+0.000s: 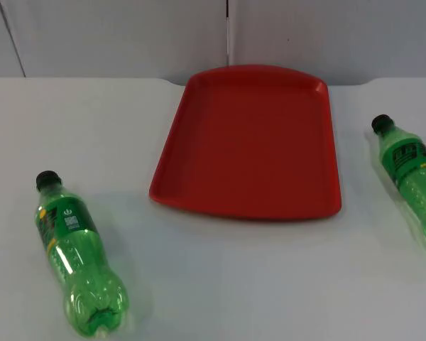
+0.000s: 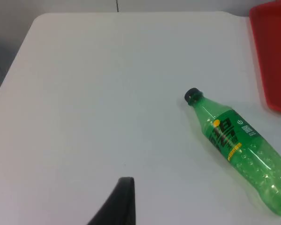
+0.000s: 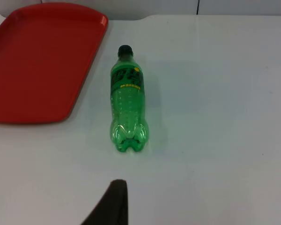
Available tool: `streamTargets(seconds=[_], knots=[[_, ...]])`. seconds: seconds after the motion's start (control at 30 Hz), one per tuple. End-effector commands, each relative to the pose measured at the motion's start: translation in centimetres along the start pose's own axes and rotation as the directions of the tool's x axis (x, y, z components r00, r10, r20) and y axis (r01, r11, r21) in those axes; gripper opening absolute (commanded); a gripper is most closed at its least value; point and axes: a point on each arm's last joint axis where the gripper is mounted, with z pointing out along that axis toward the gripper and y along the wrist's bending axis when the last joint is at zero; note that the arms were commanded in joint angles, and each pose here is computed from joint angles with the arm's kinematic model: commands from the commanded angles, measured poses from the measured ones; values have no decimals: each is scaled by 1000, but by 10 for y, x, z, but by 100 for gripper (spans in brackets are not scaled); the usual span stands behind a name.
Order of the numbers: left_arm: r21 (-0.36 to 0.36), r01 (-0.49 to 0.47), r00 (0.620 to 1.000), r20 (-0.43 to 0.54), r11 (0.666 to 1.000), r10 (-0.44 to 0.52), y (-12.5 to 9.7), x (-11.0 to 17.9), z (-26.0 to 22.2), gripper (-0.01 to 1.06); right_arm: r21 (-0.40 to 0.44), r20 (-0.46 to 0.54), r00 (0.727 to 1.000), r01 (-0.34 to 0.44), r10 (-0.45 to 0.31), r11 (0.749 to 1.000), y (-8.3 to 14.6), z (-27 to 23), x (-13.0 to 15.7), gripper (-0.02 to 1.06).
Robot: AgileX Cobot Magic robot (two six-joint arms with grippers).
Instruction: Place the bottle upright on the tray.
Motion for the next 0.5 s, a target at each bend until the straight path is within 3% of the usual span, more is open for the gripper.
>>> streamTargets(seconds=[0.0,0.47], knots=[[17,20,1000,-4,1000,-19,-1,1,1,105,4,3,1000,0,0,1000,0,1,1,105],[62,86,994,65,994,-90,-5,-12,-10,105,4,3,1000,0,0,1000,0,1,1,105]])
